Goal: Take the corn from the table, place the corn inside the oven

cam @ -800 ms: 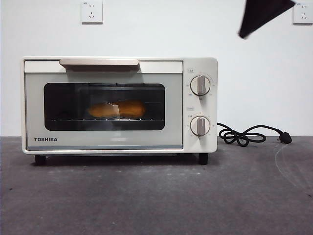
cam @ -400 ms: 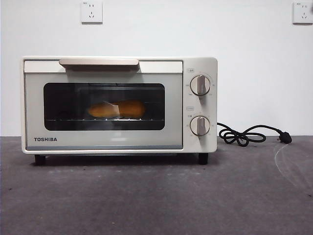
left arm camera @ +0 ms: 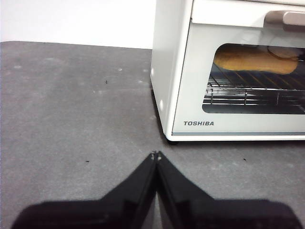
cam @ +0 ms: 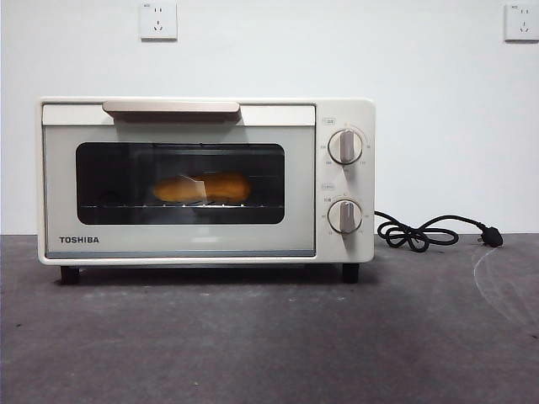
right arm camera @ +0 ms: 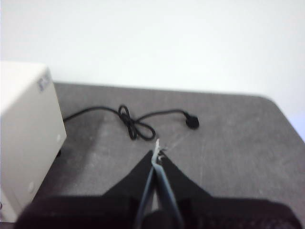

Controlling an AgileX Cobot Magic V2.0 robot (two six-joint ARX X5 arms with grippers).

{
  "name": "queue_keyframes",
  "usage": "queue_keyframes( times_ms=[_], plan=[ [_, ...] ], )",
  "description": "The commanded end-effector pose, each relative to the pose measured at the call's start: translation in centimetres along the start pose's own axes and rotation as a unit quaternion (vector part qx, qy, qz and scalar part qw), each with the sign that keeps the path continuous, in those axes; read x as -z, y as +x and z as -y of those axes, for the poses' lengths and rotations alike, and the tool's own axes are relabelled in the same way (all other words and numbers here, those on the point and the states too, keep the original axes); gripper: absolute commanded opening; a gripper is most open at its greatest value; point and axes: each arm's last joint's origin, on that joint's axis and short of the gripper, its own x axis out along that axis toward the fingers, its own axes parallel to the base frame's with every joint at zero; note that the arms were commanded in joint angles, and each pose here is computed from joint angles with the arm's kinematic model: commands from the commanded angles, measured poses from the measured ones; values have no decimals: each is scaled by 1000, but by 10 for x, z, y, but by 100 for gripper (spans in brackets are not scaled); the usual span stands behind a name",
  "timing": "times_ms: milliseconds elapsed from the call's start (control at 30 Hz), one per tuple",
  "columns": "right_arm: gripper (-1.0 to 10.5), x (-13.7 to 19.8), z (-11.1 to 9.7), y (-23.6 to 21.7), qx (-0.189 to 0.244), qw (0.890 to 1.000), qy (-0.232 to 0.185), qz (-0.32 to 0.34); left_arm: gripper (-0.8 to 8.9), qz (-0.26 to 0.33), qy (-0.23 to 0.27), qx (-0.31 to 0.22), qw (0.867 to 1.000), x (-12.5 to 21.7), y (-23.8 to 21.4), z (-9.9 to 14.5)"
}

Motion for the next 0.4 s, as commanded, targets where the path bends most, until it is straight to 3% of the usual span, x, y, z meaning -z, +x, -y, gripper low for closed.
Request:
queue_keyframes(
  times_ms=[33, 200, 400],
  plan=[
    [1, 32, -5, -4, 0, 1000, 5, 6, -4, 0, 6, -2, 1000, 2, 1, -1],
    [1, 81, -13, -11, 5, 999, 7, 35, -4, 0, 6, -2, 1000, 2, 1, 0],
    [1, 110, -21, -16, 21, 998, 21, 51, -4, 0, 6, -2, 1000, 2, 1, -1]
  ],
)
